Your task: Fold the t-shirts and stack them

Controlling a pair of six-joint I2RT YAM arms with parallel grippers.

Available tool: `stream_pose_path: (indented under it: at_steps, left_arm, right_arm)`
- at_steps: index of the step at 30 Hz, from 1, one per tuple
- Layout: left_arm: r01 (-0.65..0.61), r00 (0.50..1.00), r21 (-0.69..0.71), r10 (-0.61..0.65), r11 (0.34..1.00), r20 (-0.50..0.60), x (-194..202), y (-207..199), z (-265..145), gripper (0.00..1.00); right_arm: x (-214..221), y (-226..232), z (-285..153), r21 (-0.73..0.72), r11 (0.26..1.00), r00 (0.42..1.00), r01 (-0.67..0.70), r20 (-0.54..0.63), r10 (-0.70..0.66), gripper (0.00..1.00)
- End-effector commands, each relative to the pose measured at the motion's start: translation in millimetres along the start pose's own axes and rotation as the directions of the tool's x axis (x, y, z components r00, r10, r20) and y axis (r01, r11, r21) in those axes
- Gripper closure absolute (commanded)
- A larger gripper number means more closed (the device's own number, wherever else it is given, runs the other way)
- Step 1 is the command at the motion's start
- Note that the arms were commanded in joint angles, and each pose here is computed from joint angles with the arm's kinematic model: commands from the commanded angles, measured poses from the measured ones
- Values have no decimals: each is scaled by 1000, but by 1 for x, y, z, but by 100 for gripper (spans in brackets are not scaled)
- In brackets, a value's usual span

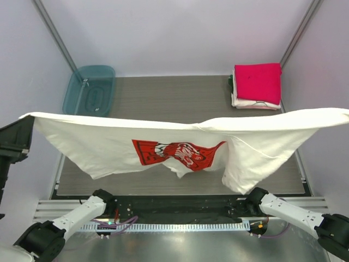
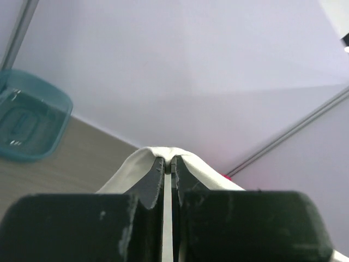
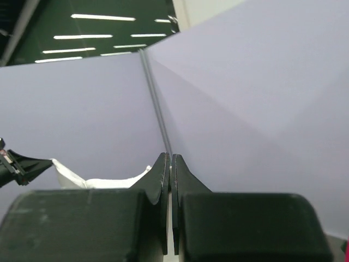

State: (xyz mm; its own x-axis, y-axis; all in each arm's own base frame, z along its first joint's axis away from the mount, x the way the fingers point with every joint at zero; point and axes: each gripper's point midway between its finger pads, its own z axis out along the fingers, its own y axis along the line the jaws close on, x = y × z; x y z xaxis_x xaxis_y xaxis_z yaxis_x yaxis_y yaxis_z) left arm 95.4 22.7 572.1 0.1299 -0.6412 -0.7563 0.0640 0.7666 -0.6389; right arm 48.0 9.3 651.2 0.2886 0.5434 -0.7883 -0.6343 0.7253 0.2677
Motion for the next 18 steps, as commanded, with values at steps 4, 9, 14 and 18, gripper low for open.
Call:
stream_pose_path:
  at_steps: [4,9,14,18]
  left_arm:
    - [13,970,162,-52,987,238,-70,-22,-33,100]
    - [-3,966,199,-49,980,255,-76,-30,-31,100]
    - [-26,996,4,26,1000,87,-20,-16,33,100]
    - [-164,987,-227,158,960,-43,43,19,78,100]
  right_arm:
    - [-77,38,-8,-169,985,975,29,222,9,99]
    - [-91,37,-10,-147,989,961,27,275,15,99]
    - [-10,-28,46,211,975,994,64,71,-80,99]
    - [110,-97,89,480,804,929,351,-284,-236,99]
